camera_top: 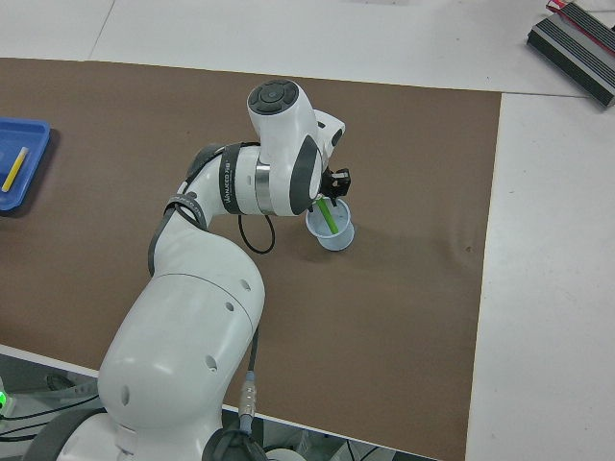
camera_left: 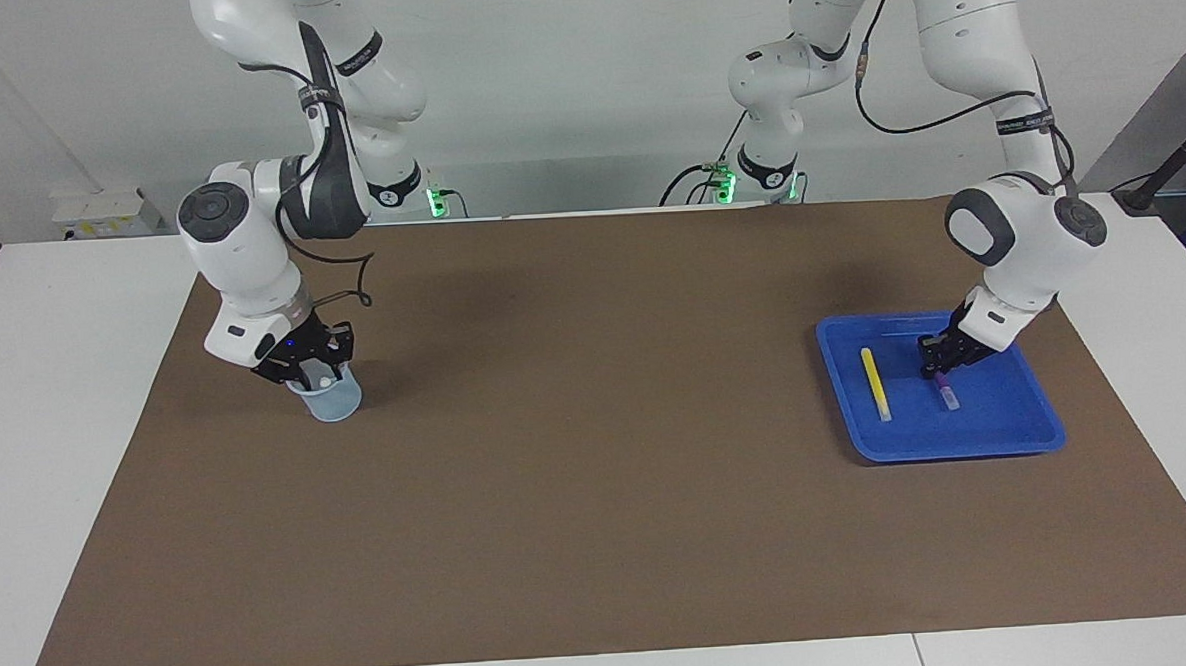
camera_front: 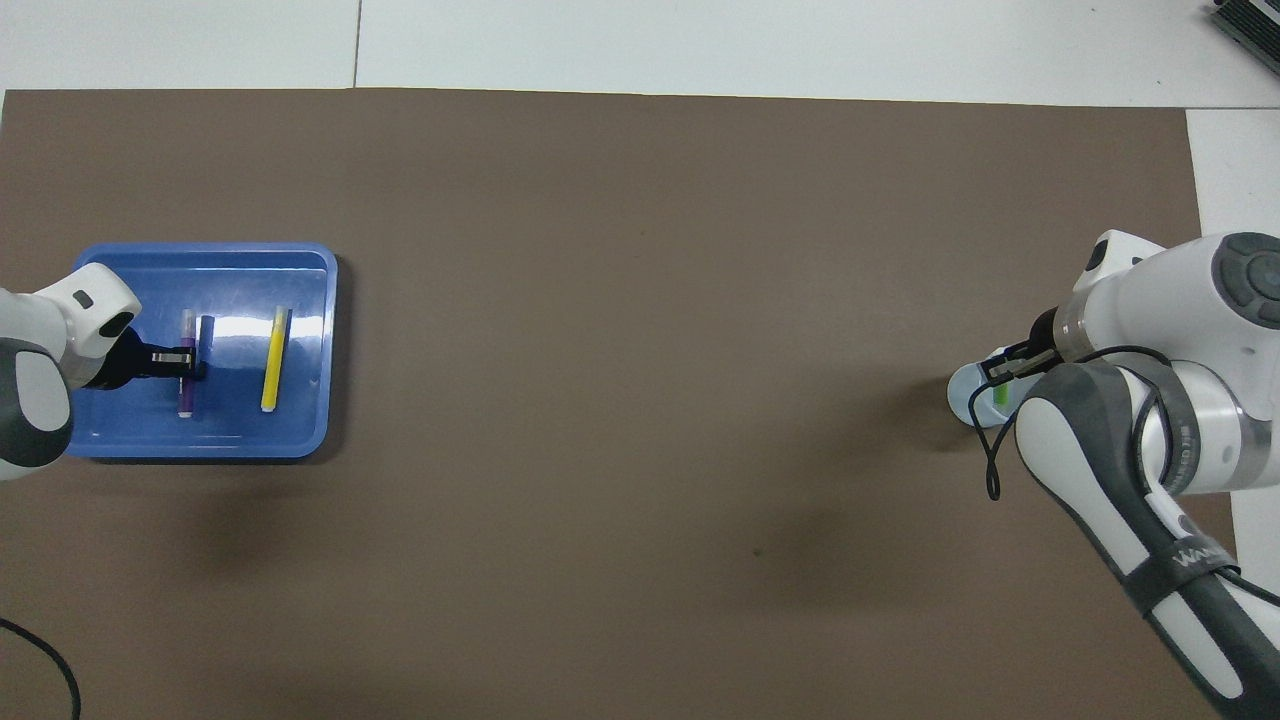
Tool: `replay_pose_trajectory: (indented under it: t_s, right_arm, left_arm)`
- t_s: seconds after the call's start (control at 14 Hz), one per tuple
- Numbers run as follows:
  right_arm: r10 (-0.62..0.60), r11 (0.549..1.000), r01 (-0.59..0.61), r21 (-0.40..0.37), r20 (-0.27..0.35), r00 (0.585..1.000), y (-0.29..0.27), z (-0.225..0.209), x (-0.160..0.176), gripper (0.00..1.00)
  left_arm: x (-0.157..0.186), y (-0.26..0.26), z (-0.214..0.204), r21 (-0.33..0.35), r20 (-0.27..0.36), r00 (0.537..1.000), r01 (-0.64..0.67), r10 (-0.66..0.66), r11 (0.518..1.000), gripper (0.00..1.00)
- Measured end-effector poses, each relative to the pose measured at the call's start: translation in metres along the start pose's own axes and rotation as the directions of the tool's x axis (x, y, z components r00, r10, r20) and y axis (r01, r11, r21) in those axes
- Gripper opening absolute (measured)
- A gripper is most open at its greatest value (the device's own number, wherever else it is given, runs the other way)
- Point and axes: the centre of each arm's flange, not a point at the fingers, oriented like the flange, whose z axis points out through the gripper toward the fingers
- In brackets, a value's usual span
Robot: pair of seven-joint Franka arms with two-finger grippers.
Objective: Right arm passes pens to left for tray arrangement
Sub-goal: 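Release the purple pen in the tray while the right gripper reaches the cup, then lift the green pen from the cup with the right gripper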
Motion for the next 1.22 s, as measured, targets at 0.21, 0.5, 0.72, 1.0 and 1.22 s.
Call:
replay_pose_trajectory:
  t_s: [0.21, 0.5, 0.72, 1.0, 1.22]
  right_arm:
    - [0.001, 1.000, -0.001, 0.000, -0.001, 1.000, 0.000, -0.001, 0.000, 0.18]
    - [0.013, 1.000, -0.014, 0.025, 0.026, 1.000, 0.001, -0.005, -0.001, 0.18]
    - [0.014, 0.999, -0.018, 0.047, 0.087, 0.996, 0.005, -0.035, 0.002, 0.18]
    - [-0.003, 0.999, -0.003, 0.054, 0.128, 0.992, 0.004, -0.116, 0.004, 0.18]
    - [-0.044, 0.999, 0.040, 0.036, 0.111, 0.993, -0.024, -0.164, 0.003, 0.18]
  left_arm:
    - [-0.003, 0.005, 0.000, 0.017, -0.025, 1.000, -0.005, 0.006, 1.000, 0.19]
    - [-0.002, 0.009, 0.001, 0.019, -0.029, 0.999, -0.012, 0.012, 1.000, 0.26]
    - [-0.002, 0.015, 0.002, 0.017, -0.027, 1.000, -0.014, 0.014, 1.000, 0.41]
    - [0.007, 0.020, 0.001, 0.006, -0.013, 1.000, -0.022, 0.022, 1.000, 0.70]
    - [0.027, 0.020, -0.025, -0.013, 0.020, 0.999, -0.027, 0.027, 1.000, 0.88]
